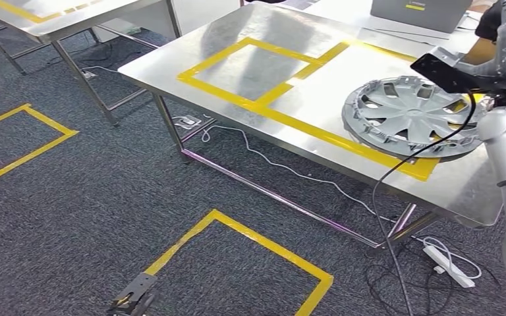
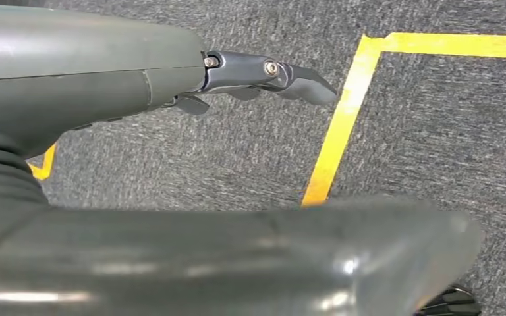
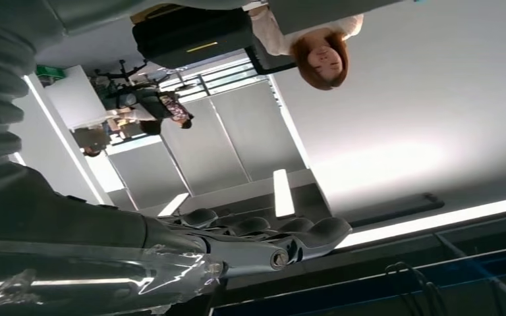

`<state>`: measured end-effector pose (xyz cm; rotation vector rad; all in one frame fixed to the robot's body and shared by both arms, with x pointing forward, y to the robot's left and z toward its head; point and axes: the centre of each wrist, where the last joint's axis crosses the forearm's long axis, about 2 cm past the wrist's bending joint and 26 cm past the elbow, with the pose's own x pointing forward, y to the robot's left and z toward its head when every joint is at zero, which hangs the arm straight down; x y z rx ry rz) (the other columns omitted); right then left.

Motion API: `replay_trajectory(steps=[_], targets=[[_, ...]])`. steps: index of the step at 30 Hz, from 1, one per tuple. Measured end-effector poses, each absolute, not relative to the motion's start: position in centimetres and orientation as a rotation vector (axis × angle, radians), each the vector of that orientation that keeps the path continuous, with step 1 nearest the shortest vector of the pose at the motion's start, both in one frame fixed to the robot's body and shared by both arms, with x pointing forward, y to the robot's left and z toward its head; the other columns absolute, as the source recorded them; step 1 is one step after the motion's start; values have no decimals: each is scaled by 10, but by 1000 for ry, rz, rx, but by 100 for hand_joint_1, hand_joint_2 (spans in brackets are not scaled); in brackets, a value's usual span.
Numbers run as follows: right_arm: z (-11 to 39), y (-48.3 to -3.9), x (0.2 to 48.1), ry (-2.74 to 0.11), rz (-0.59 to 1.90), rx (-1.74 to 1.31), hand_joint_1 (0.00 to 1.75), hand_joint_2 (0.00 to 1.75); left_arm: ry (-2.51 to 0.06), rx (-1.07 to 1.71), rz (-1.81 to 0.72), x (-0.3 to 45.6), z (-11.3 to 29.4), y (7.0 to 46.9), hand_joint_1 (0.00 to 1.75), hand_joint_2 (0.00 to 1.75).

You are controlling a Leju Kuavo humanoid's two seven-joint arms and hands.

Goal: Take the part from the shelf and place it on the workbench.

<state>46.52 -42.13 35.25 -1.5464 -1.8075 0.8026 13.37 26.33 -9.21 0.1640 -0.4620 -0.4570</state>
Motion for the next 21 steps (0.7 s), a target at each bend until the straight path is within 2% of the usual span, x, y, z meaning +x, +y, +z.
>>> replay_trajectory(steps=[12, 21], targets=[[319, -417, 454, -1823, 795, -1491, 0, 0, -445, 163, -432, 133, -92, 263, 0, 0], [311, -418, 451, -1823, 791, -1482, 0, 0, -445, 163, -433, 132, -92, 262, 0, 0]])
